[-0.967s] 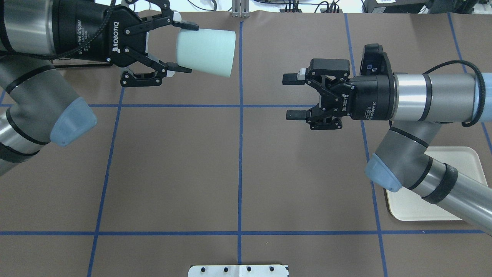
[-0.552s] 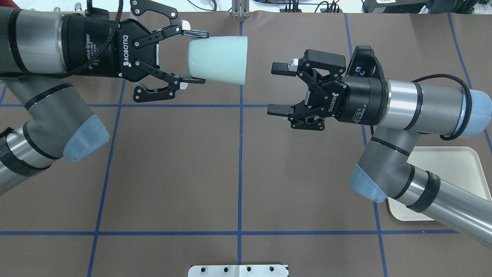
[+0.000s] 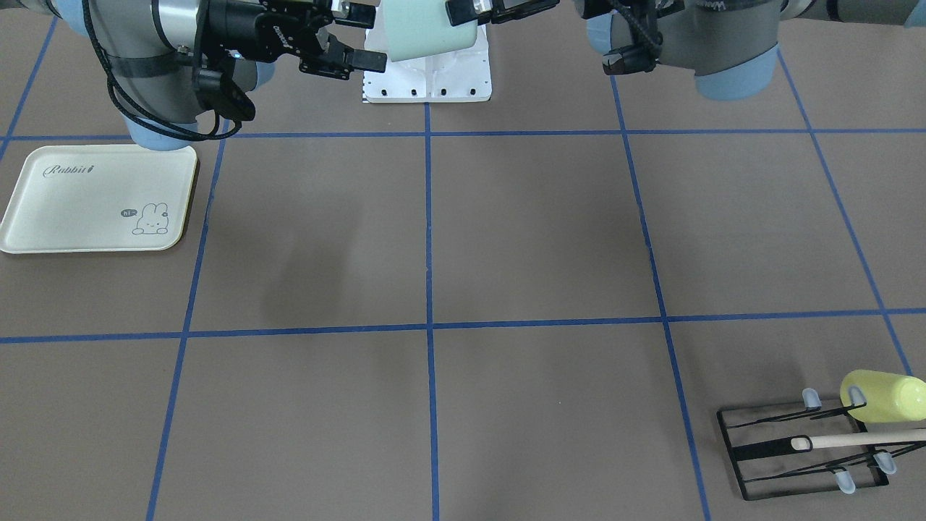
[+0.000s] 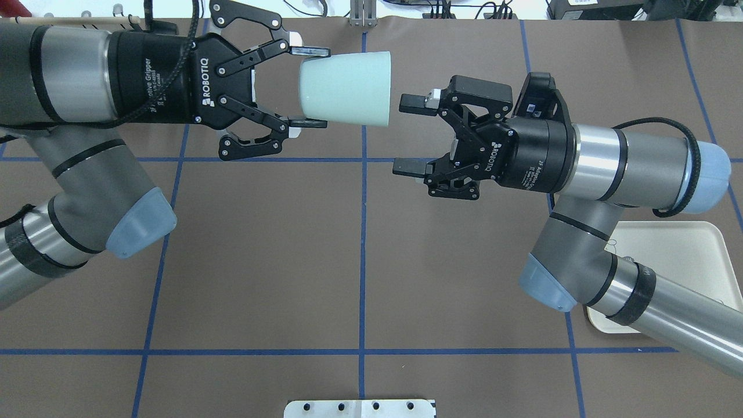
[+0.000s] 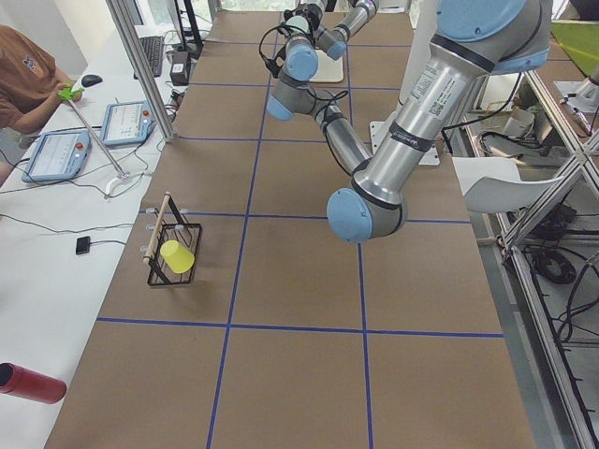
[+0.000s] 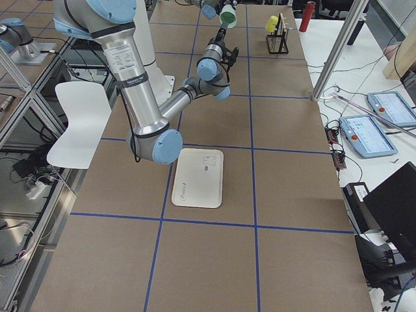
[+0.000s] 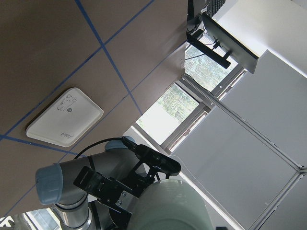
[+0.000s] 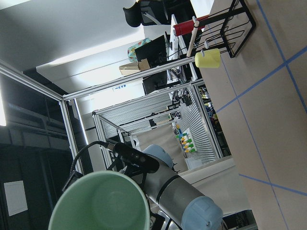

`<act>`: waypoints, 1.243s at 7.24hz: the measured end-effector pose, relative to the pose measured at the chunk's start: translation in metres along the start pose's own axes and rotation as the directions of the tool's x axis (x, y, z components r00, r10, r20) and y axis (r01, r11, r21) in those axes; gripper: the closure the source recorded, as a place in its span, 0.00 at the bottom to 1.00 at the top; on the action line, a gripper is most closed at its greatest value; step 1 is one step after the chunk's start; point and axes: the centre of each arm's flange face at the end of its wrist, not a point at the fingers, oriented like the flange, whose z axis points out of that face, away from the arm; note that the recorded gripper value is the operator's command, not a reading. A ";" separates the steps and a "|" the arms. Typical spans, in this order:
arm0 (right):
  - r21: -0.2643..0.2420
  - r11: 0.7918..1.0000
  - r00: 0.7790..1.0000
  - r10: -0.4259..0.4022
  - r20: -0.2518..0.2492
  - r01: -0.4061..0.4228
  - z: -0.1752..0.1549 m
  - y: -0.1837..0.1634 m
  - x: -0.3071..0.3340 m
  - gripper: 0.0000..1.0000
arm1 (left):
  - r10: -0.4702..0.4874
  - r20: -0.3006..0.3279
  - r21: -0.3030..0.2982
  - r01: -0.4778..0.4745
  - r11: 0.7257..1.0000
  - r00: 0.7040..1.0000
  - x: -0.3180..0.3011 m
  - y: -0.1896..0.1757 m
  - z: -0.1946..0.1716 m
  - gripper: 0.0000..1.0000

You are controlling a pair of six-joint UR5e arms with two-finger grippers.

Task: Left arm grabs green cup and hands to right arm on tray

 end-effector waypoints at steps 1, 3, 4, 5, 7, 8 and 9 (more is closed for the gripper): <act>-0.004 1.000 1.000 0.000 0.002 0.000 0.001 0.001 0.000 0.15 | -0.006 -0.004 -0.006 0.006 1.000 1.000 -0.004 0.002 0.005 1.00; -0.009 1.000 1.000 -0.001 0.007 0.001 0.002 0.004 -0.002 0.28 | -0.016 -0.006 -0.021 0.016 1.000 1.000 -0.010 0.008 0.016 1.00; -0.012 1.000 1.000 -0.002 0.010 0.002 0.002 0.005 -0.003 0.37 | -0.021 -0.002 -0.028 0.021 0.999 1.000 -0.014 0.010 0.021 1.00; -0.014 1.000 1.000 -0.003 0.012 0.003 0.002 0.006 -0.004 0.50 | -0.027 0.002 -0.034 0.027 0.999 1.000 -0.017 0.011 0.026 1.00; -0.023 1.000 1.000 -0.006 0.022 0.007 0.001 0.007 -0.005 0.57 | -0.033 -0.001 -0.042 0.033 0.999 0.999 -0.021 0.014 0.032 1.00; -0.031 0.999 0.999 -0.009 0.031 0.010 -0.002 0.007 -0.004 0.57 | -0.035 -0.001 -0.044 0.035 0.998 0.999 -0.023 0.015 0.033 1.00; -0.035 0.999 0.999 -0.011 0.036 0.012 -0.003 0.007 -0.003 0.56 | -0.038 0.000 -0.044 0.038 0.998 0.999 -0.024 0.015 0.033 1.00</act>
